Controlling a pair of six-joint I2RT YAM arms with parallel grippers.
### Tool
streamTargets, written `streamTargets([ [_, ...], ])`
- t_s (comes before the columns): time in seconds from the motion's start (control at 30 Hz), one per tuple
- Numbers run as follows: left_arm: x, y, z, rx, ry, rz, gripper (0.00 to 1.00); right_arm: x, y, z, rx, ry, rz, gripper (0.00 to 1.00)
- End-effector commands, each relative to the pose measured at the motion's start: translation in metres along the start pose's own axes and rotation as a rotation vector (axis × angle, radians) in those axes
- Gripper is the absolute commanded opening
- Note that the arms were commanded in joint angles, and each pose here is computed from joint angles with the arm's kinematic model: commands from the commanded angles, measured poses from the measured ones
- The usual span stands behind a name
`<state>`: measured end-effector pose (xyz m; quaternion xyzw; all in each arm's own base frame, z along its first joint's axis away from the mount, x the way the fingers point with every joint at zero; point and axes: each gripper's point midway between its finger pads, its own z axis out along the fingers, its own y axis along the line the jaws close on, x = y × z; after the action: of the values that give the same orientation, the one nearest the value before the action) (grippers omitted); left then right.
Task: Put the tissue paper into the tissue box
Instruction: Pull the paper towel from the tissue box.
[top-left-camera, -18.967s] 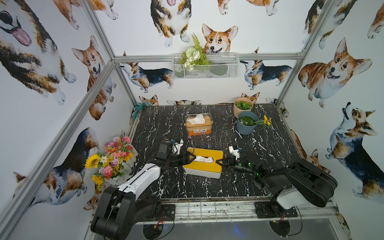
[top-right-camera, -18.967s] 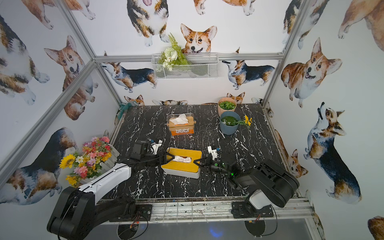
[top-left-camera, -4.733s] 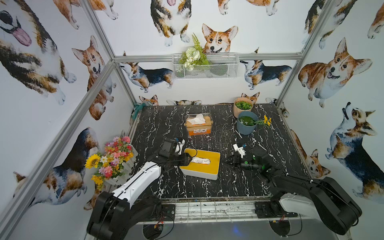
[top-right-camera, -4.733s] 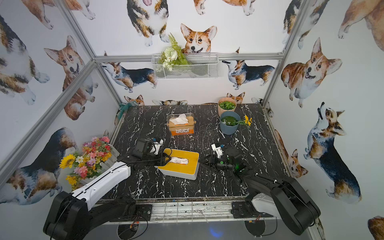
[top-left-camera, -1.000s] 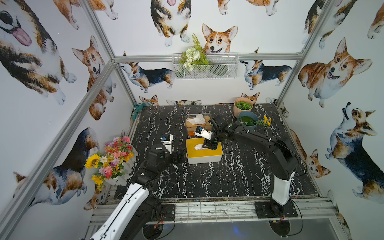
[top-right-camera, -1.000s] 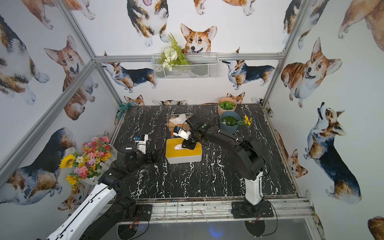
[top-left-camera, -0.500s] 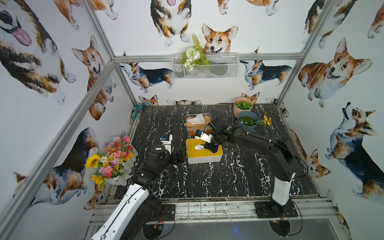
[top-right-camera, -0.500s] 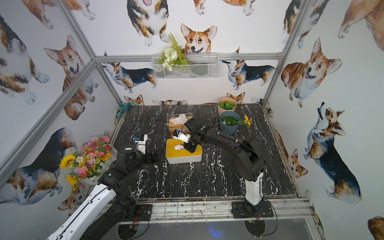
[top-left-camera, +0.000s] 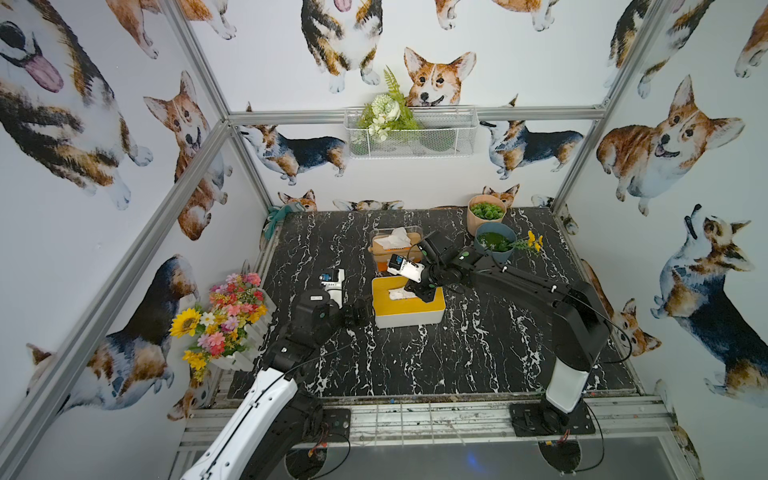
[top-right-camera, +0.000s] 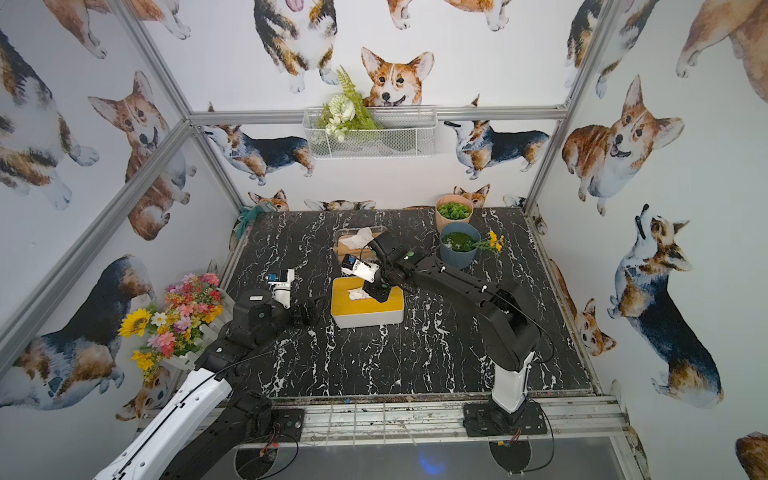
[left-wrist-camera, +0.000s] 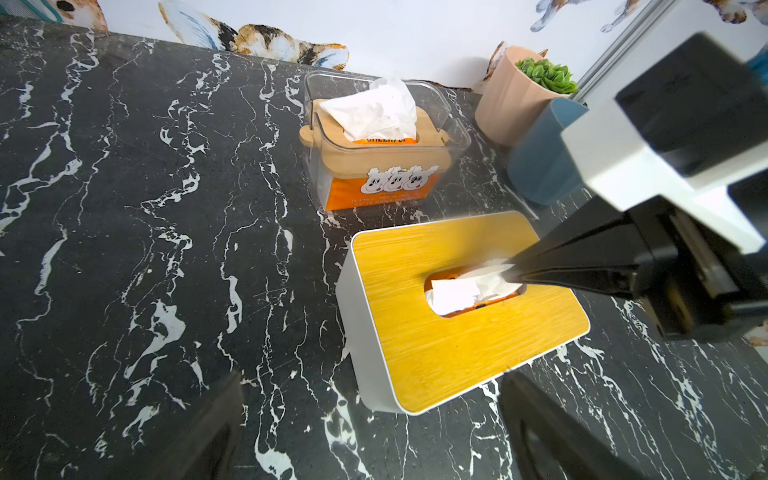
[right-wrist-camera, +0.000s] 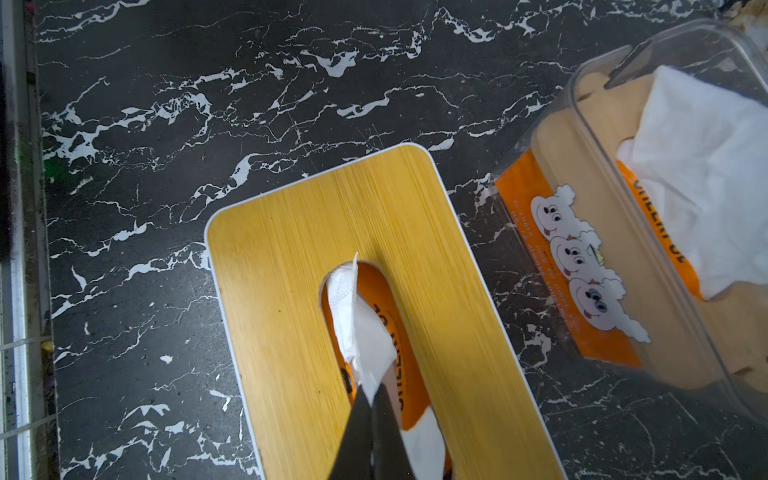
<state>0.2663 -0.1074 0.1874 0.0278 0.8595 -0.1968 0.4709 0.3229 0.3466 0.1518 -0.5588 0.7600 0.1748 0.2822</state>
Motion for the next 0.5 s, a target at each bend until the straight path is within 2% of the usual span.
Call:
streamTargets([
  [0.0, 0.000, 0.002, 0.000, -0.006, -0.004, -0.001, 1.00, -0.009, 0.001, -0.006, 0.006, -0.019, -0.034, 0.00],
  [0.47, 0.000, 0.002, 0.000, -0.010, -0.007, -0.002, 1.00, -0.019, 0.005, -0.015, 0.020, -0.022, -0.057, 0.00],
])
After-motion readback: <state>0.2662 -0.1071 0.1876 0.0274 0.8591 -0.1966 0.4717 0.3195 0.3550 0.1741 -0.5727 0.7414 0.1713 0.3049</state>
